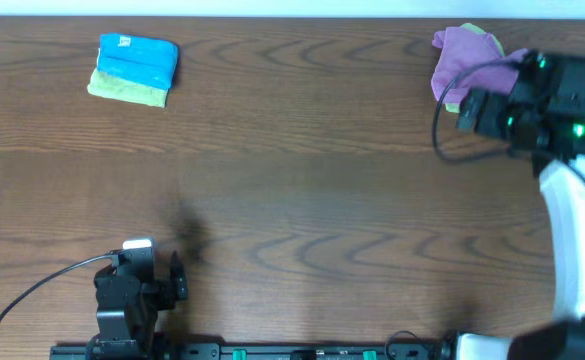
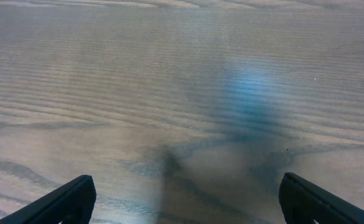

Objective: Fold the cloth
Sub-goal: 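Reach the right gripper to the purple cloth and grasp it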

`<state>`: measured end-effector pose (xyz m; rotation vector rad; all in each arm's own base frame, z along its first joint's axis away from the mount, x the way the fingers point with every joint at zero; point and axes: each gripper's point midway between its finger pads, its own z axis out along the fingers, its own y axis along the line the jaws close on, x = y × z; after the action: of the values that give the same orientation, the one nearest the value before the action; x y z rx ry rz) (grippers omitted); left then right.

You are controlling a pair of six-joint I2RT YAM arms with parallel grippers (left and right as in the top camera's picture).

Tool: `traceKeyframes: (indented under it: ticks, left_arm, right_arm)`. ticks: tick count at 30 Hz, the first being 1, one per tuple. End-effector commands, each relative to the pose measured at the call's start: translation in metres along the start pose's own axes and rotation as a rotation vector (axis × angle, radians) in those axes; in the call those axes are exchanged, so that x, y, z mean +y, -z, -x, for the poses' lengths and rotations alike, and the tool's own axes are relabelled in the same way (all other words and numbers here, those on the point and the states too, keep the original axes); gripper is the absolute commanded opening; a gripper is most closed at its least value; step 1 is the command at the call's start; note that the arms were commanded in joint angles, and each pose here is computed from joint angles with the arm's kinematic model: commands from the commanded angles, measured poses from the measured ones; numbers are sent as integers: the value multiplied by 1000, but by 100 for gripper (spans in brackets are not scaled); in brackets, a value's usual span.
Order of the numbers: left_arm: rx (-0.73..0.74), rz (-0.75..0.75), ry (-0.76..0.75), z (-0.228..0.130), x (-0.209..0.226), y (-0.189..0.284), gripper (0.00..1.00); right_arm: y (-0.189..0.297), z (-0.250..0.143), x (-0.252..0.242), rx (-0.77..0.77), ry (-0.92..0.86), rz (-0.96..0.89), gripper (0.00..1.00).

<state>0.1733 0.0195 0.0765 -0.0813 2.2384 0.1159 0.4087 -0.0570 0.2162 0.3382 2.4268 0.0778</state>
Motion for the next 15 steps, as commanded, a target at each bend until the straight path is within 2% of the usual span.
traceKeyframes:
  ticks: [1,8,15]
  left_arm:
    - [74,5,-15,-23,0,-8,95]
    - [74,5,-15,-23,0,-8,95]
    - [74,5,-15,-23,0,-8,95]
  right_arm:
    - [-7,36,-12,-68,-19,6,99]
    - [-17,60,-16,-134,-15,36,99]
    - [-18,60,-25,-138,-19,-17,99]
